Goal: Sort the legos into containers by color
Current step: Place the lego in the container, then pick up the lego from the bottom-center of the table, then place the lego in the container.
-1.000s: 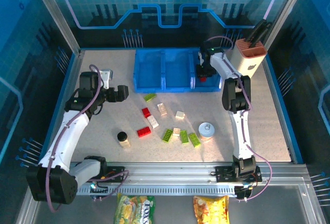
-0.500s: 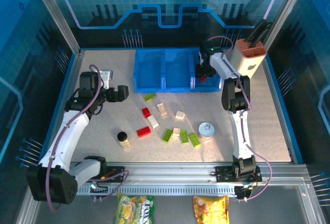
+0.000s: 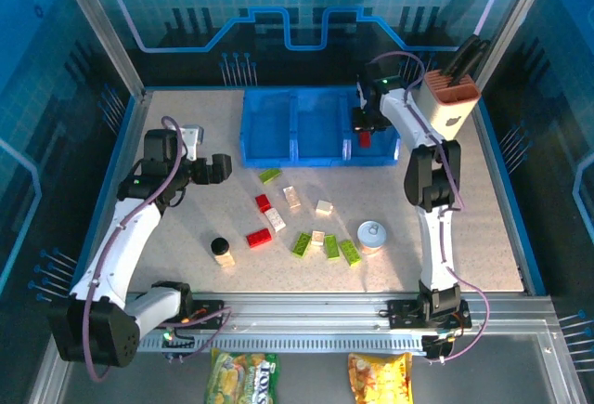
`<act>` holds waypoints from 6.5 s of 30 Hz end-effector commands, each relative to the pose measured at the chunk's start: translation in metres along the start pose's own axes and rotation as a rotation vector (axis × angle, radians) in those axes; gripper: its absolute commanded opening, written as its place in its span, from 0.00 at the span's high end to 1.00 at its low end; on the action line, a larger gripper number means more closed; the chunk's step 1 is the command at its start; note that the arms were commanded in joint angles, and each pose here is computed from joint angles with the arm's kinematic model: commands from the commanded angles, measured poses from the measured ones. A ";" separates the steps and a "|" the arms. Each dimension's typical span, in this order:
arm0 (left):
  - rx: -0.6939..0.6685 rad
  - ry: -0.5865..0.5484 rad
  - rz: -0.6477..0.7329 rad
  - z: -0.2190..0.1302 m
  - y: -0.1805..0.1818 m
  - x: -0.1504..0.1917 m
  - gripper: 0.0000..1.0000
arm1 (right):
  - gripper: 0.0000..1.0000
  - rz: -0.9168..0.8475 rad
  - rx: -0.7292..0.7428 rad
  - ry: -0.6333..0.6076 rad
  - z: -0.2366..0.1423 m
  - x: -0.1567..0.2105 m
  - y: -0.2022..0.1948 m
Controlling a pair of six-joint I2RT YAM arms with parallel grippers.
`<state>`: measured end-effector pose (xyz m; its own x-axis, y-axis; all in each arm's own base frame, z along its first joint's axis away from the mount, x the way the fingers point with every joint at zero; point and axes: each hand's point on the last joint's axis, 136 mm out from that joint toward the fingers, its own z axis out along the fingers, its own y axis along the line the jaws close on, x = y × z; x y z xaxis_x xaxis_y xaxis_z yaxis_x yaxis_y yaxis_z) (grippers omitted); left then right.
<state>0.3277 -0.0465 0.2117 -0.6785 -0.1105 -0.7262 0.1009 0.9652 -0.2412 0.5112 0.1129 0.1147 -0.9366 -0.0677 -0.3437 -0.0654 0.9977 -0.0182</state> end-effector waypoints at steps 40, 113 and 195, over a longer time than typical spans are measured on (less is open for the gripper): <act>0.012 0.039 -0.013 0.005 0.000 0.003 0.01 | 0.54 -0.075 -0.047 0.128 -0.078 0.248 0.179; -0.001 0.026 0.002 0.002 0.002 0.004 0.01 | 0.68 -0.065 -0.055 0.151 -0.059 0.302 0.224; 0.001 0.034 0.002 0.003 0.002 0.006 0.01 | 0.52 -0.006 -0.023 -0.053 0.047 -0.001 0.134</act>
<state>0.3291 -0.0480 0.2039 -0.6995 -0.1111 -0.7060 0.0992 0.9632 -0.2500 0.5183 0.2546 0.0433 -0.9265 -0.0673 -0.3703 -0.0779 0.9969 0.0138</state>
